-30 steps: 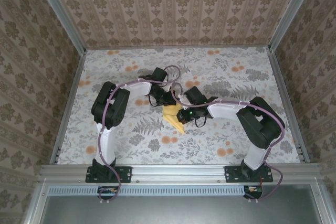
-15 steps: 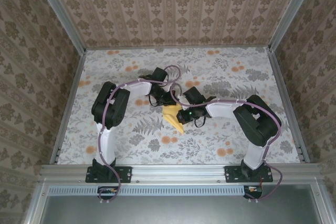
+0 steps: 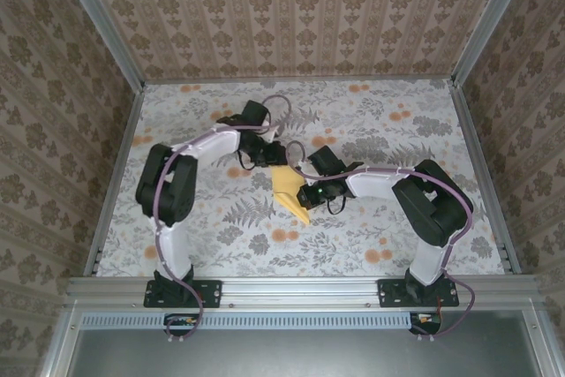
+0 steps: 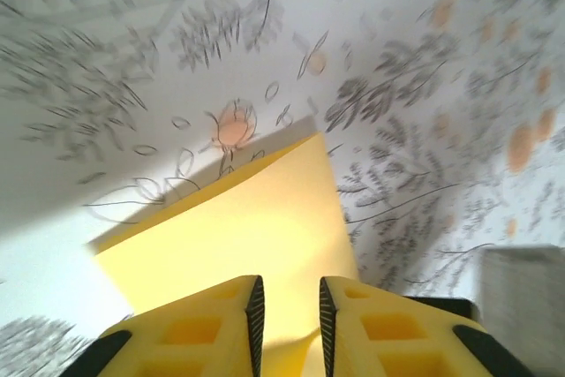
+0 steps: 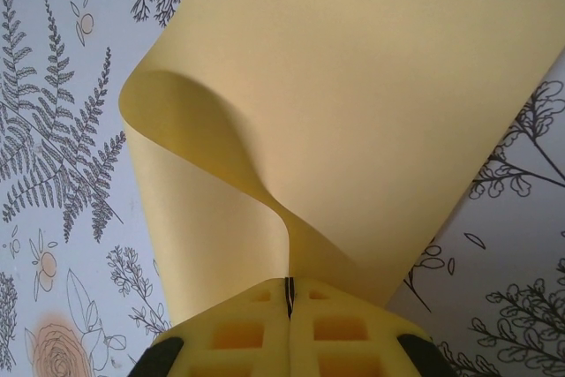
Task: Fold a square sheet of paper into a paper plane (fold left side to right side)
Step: Third fold the triangle at the center of the table.
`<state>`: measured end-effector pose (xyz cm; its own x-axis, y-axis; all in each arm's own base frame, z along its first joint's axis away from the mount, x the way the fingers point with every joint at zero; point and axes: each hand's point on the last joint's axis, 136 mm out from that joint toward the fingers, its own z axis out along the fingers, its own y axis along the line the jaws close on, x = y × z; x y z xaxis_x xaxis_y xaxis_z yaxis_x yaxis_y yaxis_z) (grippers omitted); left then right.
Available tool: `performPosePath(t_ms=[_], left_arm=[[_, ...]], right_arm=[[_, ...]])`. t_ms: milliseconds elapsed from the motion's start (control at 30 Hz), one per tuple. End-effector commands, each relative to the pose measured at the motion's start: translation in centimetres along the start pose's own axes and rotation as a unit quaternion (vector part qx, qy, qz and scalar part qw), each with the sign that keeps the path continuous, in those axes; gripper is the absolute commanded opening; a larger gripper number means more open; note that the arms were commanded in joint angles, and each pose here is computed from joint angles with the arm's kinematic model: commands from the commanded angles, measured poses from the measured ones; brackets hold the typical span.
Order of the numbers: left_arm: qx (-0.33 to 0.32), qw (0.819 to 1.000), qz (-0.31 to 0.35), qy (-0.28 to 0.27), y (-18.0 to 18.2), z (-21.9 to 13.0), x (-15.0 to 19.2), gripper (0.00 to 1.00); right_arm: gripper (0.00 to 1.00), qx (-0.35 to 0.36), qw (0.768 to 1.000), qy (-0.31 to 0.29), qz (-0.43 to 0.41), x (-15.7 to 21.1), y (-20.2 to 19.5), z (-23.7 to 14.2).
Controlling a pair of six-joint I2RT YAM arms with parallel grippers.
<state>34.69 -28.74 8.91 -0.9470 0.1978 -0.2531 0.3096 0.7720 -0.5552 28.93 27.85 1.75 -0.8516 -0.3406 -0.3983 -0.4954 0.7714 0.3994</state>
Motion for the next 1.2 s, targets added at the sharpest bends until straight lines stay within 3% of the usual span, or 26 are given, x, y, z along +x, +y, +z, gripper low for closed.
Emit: performPosePath(t_ms=[0, 167, 467, 1167], left_arm=[[0.002, 1.0, 0.006, -0.016, -0.5, -3.0, 0.9, 0.21], [0.056, 0.998, -0.016, 0.004, -1.9, -2.3, 4.7, 0.11], [0.077, 0.996, -0.029, 0.043, -2.8, 1.6, 9.7, 0.09], [0.029, 0.997, -0.036, 0.068, 0.1, 4.8, 11.4, 0.07]], right_arm=[[0.0, 0.025, 0.999, 0.038, 0.007, 1.9, -1.3, 0.5], [0.0, 0.026, 0.999, 0.039, 0.005, 1.8, -1.3, 0.5], [0.0, 0.029, 0.999, 0.045, 0.003, 2.1, -1.4, 0.4], [0.0, 0.037, 0.998, 0.051, 0.002, 2.3, -1.6, 0.5]])
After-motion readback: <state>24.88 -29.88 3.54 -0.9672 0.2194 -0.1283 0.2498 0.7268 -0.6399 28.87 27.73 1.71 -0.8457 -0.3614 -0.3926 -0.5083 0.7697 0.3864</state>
